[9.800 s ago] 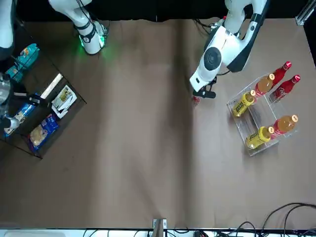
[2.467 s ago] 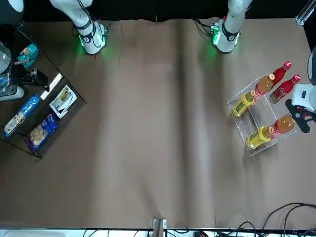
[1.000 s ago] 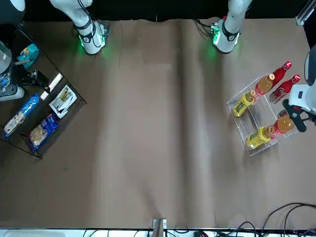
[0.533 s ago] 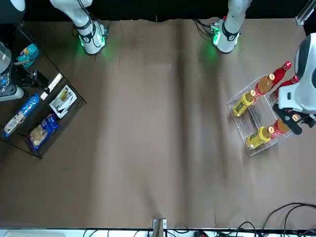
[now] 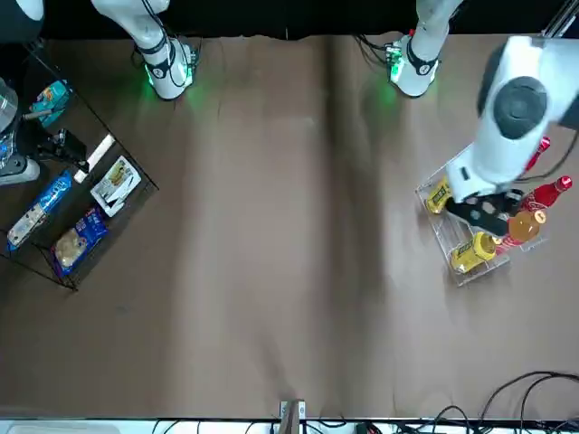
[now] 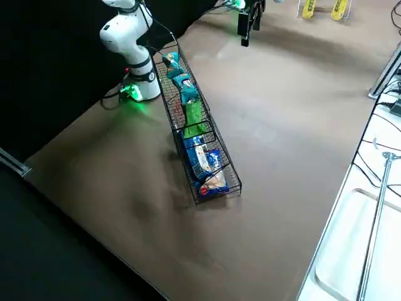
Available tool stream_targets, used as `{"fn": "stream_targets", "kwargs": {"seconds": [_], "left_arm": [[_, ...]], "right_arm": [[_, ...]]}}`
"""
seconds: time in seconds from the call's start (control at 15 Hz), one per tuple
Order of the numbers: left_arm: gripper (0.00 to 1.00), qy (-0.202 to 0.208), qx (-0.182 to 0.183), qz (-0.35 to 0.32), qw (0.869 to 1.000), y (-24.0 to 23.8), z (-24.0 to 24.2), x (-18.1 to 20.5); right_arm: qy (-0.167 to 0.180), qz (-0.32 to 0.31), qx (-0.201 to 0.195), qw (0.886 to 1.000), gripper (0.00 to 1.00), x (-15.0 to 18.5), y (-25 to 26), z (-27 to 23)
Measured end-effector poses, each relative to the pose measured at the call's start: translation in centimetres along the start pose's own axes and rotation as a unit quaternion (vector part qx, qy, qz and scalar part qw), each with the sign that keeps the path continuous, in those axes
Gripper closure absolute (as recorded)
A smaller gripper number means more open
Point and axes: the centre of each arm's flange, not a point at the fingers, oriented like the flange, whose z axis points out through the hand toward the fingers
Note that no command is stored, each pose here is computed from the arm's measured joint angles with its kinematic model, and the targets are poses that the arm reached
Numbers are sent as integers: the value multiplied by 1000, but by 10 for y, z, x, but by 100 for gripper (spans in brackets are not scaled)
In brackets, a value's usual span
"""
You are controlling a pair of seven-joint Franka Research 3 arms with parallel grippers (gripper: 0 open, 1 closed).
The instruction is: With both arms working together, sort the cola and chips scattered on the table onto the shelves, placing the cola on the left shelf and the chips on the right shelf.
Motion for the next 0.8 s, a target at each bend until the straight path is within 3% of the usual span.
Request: {"fn": "stream_targets", "kwargs": {"seconds": [0.2,0.33,0.67,0.8], "left_arm": [[0,12,4,-60,998,41,-16,11],[0,20,-15,-89,996,58,-28,14],[0,-25,-123,-187,974,11,-60,3],[0,-15,-163,-222,961,-10,-83,-15]], "right_arm": [[1,0,0,1000,0,0,0,-1],[1,1,0,1000,0,0,1,-1],[0,-3,0,1000,0,0,-2,-1],[0,-5,0,1000,0,0,-3,0]]}}
